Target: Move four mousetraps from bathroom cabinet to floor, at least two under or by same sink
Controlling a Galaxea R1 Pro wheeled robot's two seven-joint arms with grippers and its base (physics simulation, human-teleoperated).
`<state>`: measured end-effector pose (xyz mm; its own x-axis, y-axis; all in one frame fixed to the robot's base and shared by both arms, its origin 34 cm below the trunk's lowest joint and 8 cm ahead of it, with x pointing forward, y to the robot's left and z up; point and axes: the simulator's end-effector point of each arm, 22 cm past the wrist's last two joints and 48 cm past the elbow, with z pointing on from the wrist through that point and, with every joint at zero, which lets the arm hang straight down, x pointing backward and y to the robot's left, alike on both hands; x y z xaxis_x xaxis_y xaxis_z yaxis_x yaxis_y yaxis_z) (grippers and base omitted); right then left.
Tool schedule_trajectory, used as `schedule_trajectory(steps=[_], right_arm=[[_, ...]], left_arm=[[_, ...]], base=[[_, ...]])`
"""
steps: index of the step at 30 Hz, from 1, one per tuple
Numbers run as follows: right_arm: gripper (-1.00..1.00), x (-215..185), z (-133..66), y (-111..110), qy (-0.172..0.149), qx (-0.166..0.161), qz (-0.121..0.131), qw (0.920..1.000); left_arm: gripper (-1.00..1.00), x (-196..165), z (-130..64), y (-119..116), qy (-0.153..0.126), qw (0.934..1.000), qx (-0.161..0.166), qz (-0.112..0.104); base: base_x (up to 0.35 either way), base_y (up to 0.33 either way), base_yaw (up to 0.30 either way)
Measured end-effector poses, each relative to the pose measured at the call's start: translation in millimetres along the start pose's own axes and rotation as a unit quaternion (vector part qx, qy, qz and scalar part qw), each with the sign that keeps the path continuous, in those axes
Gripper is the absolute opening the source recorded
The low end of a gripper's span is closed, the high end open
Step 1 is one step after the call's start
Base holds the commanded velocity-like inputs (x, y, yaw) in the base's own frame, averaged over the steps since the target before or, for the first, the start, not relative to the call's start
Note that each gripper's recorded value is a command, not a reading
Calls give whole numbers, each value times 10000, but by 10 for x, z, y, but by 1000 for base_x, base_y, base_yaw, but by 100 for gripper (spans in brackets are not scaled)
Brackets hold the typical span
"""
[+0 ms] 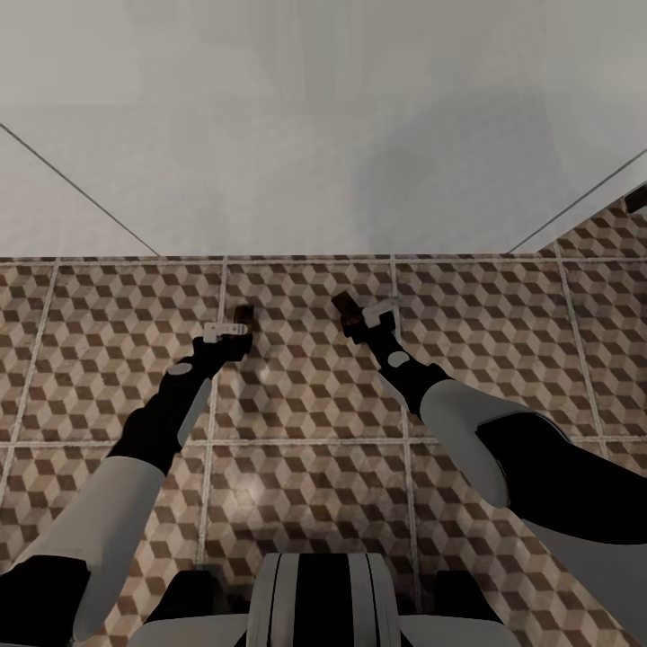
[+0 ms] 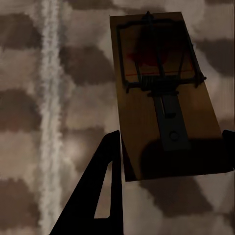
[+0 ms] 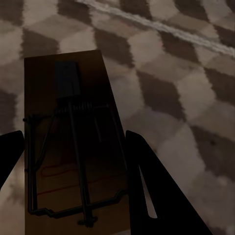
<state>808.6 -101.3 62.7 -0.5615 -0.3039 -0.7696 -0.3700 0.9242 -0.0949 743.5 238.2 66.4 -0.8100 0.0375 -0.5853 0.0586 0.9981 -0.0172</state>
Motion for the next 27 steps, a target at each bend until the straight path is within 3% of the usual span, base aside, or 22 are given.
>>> schedule_trajectory(steps=[17,27], right_arm=[[-100,-3,0,-1,-7,1,1,10000],[-100,-5,0,-3,-12,6,2,10000]], left_arm=[[-100,-139,-45,-13,120,9999,15,9],[-100,-138,44,20,340,9994,-17,12]], base=[[0,0,0],[0,0,0]])
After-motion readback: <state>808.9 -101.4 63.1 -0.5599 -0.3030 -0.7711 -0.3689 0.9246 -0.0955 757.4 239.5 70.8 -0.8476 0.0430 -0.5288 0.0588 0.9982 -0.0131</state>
